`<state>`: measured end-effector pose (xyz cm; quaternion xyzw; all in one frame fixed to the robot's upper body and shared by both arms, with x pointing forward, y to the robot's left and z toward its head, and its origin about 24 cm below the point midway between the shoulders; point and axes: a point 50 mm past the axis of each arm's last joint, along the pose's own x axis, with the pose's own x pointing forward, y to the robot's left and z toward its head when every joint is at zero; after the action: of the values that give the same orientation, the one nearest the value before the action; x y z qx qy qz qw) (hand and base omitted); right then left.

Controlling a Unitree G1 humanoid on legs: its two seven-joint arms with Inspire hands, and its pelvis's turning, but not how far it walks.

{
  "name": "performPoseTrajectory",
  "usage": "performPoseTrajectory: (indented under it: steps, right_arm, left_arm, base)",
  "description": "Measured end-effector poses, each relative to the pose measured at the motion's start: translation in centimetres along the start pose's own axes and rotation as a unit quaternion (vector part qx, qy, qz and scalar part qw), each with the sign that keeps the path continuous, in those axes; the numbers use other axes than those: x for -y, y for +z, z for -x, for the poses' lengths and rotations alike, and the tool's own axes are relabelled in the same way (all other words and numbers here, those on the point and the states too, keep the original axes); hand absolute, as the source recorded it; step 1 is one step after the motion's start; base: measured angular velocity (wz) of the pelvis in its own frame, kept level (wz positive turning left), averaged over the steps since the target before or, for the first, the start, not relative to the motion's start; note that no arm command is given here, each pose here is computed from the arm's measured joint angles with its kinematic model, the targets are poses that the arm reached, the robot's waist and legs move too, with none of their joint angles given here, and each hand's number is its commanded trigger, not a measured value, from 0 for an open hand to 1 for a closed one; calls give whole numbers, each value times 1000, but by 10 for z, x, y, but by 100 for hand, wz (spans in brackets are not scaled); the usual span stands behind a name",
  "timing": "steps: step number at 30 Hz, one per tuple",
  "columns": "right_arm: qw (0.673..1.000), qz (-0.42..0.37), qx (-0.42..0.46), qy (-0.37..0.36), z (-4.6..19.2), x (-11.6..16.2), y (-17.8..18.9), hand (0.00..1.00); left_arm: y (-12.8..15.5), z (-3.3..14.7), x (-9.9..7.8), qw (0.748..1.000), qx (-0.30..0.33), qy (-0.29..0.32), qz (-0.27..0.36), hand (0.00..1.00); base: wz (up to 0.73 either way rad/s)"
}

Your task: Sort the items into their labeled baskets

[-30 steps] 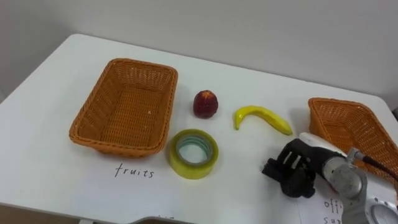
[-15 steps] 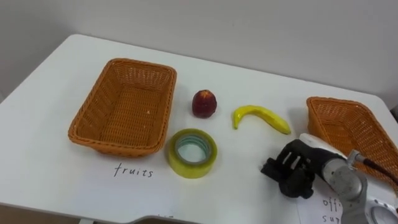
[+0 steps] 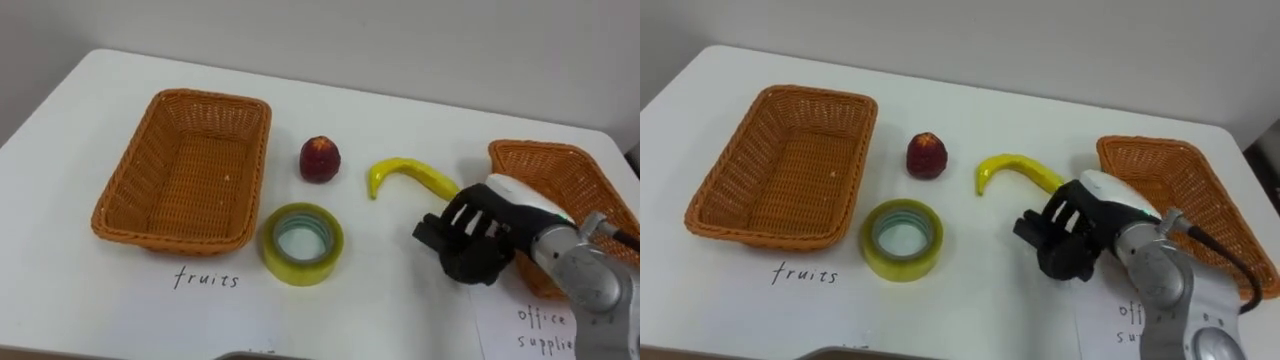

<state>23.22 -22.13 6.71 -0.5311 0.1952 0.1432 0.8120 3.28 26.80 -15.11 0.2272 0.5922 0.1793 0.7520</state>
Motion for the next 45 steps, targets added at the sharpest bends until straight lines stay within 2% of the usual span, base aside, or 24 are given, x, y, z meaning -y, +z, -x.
performPoseTrajectory:
  steps: [11,19,24,29,37,45]
  right_arm:
    - [998,-43,38,-26,7,13,3,100]
    - [990,-79,40,-106,15,31,-9,100]
    - [988,-82,47,-121,15,33,-8,100]
    - [986,-83,39,-141,18,38,-12,100]
    - [971,-91,10,-222,28,54,-30,100]
    - [960,-117,2,-253,24,52,-41,100]
  left_arm:
    - [-5,0,-6,1000,-1,10,18,0]
    - [-17,1,-5,999,-25,9,26,0]
    - [-20,1,-4,999,-31,5,24,0]
    - [-24,2,-3,999,-37,-3,21,0]
    - [-30,2,-6,998,-48,-7,37,0]
    - [-25,1,-7,998,-39,-4,39,0]
  base:
    - [-2]
    - [0]
    - [0]
    - [-2]
    - [2]
    - [0]
